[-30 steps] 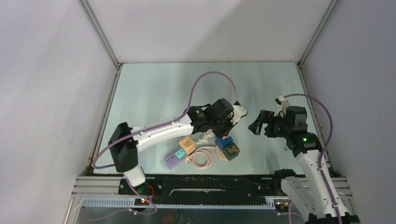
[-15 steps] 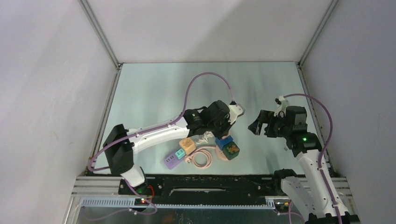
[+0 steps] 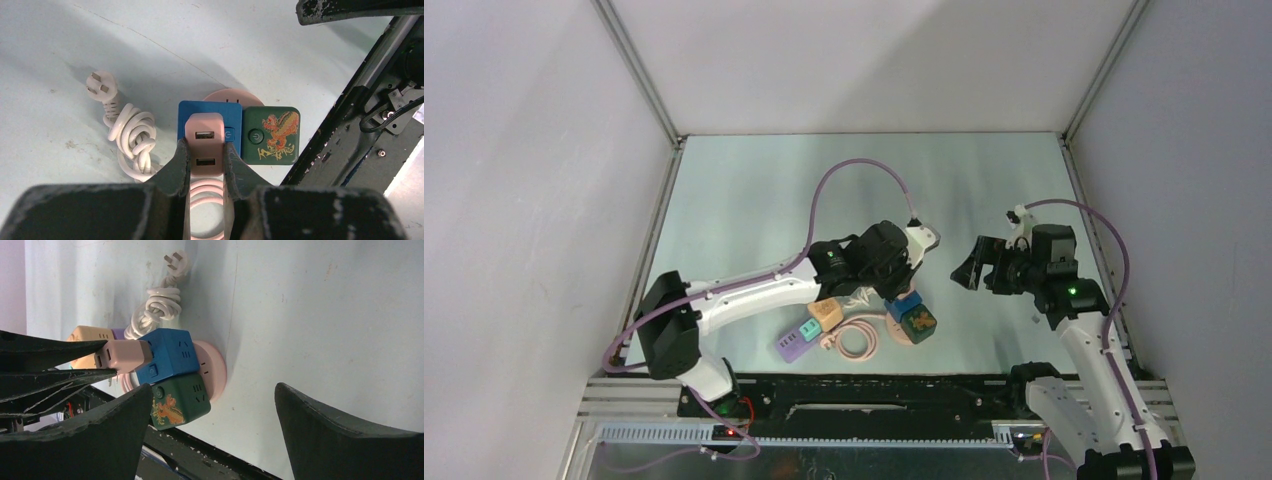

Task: Insert the plug

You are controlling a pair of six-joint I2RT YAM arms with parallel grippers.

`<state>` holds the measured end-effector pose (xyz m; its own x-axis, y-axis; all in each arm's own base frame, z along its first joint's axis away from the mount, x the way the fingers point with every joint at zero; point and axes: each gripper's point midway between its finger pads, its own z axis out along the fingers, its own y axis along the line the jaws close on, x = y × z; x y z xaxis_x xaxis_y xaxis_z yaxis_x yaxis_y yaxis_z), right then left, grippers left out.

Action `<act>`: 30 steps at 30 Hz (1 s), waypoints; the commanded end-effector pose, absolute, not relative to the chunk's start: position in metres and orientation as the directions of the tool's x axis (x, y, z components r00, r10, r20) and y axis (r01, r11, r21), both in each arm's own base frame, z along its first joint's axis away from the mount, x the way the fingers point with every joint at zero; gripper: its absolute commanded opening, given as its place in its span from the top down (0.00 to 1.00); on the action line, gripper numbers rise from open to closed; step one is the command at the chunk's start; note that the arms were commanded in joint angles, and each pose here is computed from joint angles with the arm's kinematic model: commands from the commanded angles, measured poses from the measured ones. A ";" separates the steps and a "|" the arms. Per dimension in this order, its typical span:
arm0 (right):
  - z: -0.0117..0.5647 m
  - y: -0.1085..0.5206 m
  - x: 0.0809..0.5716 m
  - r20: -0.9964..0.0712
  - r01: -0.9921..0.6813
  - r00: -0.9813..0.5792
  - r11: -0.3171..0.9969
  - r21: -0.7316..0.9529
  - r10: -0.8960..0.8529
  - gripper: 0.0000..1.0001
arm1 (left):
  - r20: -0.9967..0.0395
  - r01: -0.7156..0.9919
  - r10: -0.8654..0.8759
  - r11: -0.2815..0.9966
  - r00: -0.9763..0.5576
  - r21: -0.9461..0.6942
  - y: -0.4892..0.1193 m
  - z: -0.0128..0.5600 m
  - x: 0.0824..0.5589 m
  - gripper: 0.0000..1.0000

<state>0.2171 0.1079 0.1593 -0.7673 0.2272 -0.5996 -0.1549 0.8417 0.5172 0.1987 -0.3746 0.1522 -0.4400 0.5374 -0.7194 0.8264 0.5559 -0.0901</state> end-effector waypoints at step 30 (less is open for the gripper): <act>0.168 0.134 0.217 -0.570 -0.257 -0.799 0.746 0.614 0.193 0.10 | -0.530 0.805 0.677 0.593 -0.511 -0.019 -0.330 0.078 0.163 1.00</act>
